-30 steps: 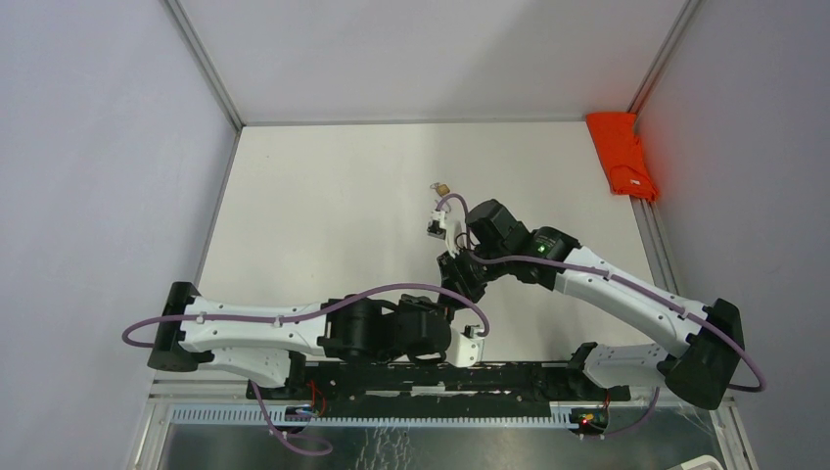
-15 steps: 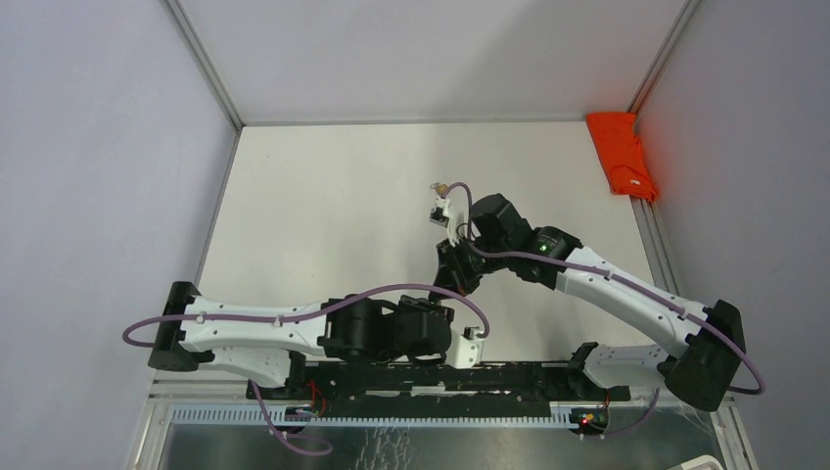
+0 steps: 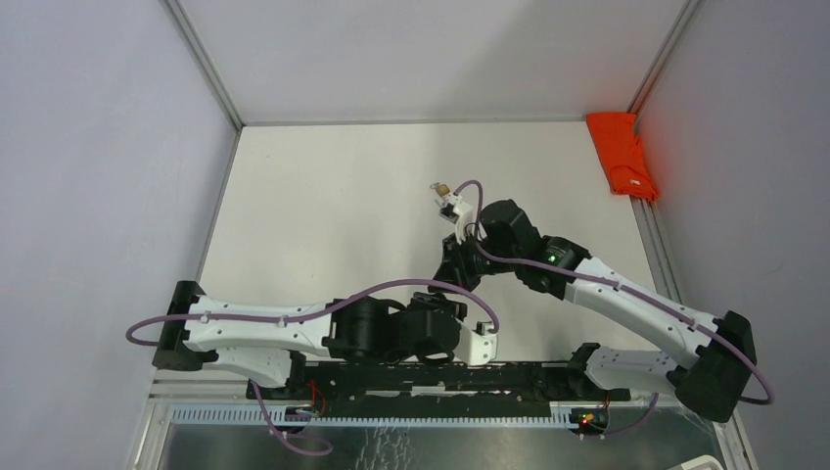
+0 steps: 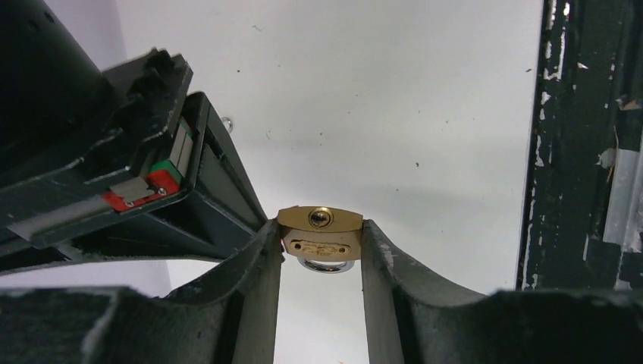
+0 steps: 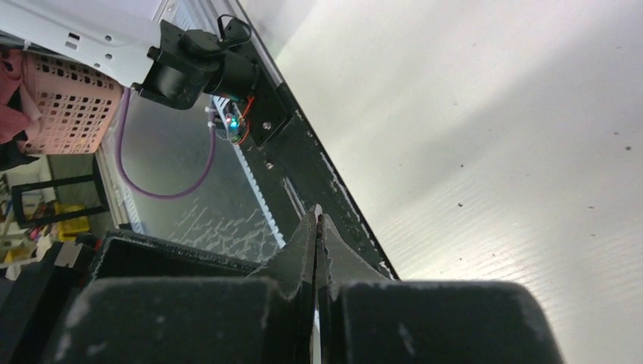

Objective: Unlock with the key

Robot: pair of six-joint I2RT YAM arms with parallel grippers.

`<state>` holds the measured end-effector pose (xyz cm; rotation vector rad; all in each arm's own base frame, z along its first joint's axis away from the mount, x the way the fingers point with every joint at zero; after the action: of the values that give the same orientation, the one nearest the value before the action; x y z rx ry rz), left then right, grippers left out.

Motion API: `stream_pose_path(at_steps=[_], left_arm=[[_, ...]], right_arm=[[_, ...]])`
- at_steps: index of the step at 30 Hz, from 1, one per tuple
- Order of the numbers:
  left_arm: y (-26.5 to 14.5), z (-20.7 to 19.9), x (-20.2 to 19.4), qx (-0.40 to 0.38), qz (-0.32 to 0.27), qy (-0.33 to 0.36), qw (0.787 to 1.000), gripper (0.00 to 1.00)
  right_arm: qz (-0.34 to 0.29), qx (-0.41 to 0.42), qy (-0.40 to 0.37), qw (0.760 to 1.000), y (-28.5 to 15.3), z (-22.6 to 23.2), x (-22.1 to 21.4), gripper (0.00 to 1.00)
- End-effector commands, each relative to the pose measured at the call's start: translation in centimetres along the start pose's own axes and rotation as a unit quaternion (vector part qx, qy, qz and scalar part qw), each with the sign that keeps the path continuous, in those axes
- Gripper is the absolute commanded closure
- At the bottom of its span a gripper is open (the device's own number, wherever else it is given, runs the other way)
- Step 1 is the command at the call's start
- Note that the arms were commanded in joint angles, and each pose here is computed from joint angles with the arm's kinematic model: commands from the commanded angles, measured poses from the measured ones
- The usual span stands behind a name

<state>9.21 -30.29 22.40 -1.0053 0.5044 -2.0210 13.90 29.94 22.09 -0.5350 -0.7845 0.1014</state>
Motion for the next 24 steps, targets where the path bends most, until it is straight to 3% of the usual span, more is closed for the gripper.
stream_pose_path(at_steps=[1, 5, 11, 18, 24], left_arm=[[-0.2, 2.2, 1.8, 0.061, -0.013, -0.060, 0.996, 0.98], [0.8, 2.5, 1.0, 0.078, 0.010, -0.100, 0.992, 0.98], [1.6, 3.7, 0.0, 0.112, -0.029, -0.221, 0.968, 0.98], [1.7, 7.3, -1.9, 0.217, -0.053, -0.336, 0.915, 0.98], [0.4, 9.0, -1.1, 0.265, -0.174, -0.419, 0.851, 0.98]], right_arm=[[-0.059, -0.037, -0.021, 0.997, -1.3, -0.8, 1.4, 1.00], [-0.078, -0.071, -0.014, 0.994, -1.6, -3.0, 0.7, 1.00], [-0.117, -0.137, -0.027, 0.983, -2.7, -6.0, 1.4, 1.00], [-0.215, -0.149, -0.030, 0.965, -4.1, -6.6, 4.0, 1.00], [-0.329, -0.158, -0.059, 0.929, -7.5, -5.7, 7.6, 1.00]])
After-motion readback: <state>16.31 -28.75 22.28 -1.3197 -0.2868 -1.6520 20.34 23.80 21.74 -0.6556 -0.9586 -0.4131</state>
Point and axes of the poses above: each gripper's point midway between its finger pads, its own y axis out along the fingers, its own z axis along the line the jaws close on, x = y × z, the point moved 2 cm from there along -y, back along the fingers, and after that the axes turned 3 degrees about -y, right-handed, at the moved point
